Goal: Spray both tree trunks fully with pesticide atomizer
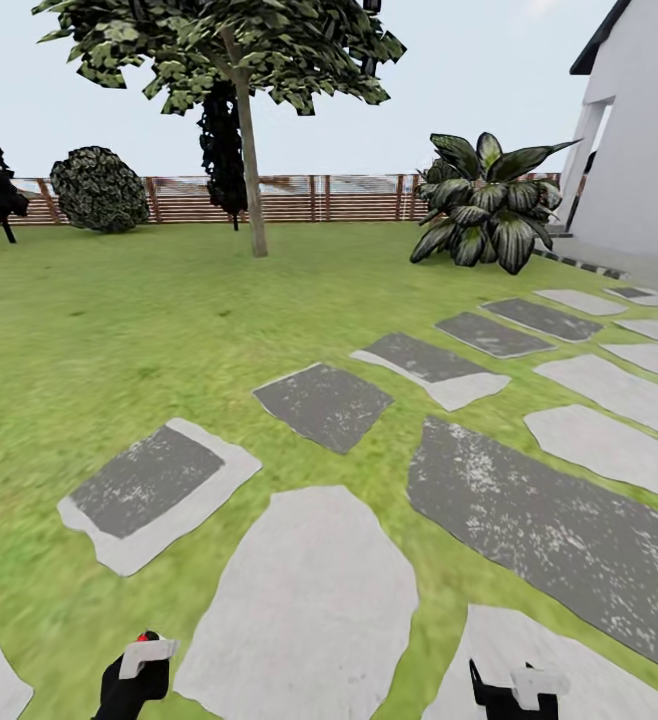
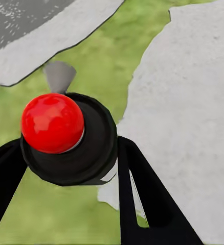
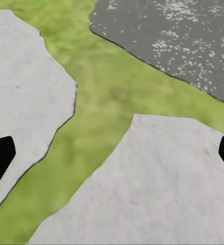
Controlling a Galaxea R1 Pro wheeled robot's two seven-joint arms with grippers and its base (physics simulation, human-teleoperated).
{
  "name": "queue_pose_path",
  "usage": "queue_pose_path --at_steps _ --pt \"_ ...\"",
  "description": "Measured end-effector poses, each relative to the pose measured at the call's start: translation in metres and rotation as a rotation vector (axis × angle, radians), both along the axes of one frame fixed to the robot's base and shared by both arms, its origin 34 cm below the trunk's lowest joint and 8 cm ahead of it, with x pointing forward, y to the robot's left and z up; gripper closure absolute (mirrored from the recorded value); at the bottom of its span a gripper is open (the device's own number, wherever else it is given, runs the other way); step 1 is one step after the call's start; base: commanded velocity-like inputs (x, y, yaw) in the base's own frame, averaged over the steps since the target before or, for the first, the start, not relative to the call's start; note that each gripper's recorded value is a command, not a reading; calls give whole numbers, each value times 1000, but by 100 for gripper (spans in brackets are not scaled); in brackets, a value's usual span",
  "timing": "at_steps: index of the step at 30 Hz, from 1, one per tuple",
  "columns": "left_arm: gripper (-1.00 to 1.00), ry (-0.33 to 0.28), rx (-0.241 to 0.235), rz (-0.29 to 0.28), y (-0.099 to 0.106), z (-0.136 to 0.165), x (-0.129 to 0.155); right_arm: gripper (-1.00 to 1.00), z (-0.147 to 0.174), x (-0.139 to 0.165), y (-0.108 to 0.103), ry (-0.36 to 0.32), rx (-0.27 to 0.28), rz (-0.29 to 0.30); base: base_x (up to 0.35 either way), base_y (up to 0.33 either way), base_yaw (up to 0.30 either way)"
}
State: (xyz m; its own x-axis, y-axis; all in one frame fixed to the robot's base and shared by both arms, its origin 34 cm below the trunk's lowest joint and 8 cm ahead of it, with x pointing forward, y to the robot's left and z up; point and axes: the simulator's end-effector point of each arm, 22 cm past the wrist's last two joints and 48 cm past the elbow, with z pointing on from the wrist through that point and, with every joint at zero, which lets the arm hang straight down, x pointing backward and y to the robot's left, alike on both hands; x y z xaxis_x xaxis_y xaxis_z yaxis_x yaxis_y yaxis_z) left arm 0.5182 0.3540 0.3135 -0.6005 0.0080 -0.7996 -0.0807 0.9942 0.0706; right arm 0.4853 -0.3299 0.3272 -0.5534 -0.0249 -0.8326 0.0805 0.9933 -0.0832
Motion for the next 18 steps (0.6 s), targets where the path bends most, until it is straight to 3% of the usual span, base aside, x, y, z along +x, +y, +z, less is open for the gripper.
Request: queue_pose_path --at_steps 13,18 --pt "100 -1 2 0 1 0 0 -100 0 0 0 1 -1 1 337 0 2" --pt "100 0 2 0 1 0 0 -100 0 0 0 0 0 -1 337 0 165"
